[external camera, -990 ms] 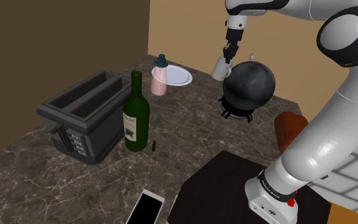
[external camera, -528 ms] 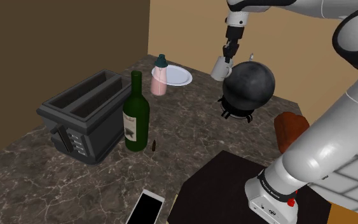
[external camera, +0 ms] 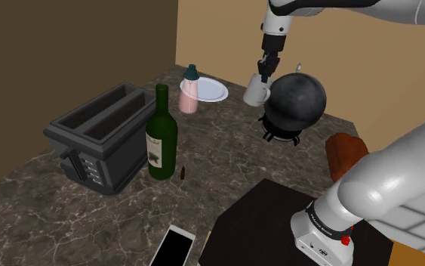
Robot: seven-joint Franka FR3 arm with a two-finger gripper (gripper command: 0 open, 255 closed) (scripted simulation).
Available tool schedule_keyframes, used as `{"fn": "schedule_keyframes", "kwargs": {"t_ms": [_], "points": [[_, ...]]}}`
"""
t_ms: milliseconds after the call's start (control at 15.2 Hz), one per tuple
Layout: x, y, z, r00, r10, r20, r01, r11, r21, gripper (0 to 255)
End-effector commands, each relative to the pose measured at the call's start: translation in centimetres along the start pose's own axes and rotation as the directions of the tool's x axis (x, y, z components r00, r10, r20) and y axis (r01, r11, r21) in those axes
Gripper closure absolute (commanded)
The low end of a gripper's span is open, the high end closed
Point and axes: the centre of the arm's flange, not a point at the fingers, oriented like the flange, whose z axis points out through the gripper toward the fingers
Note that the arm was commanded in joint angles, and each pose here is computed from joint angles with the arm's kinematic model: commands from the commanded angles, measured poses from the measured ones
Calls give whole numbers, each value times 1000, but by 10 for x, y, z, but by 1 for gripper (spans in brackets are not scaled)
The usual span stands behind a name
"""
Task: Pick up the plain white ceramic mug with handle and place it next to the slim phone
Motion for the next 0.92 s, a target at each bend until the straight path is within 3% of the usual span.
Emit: {"fn": "schedule_keyframes", "kwargs": {"t_ms": [0, 858], "points": [[-10, -26, 4, 1000, 2, 1, -2, 1000, 0, 255], [-59, -190, 19, 1000, 2, 1, -2, 1000, 0, 255]]}}
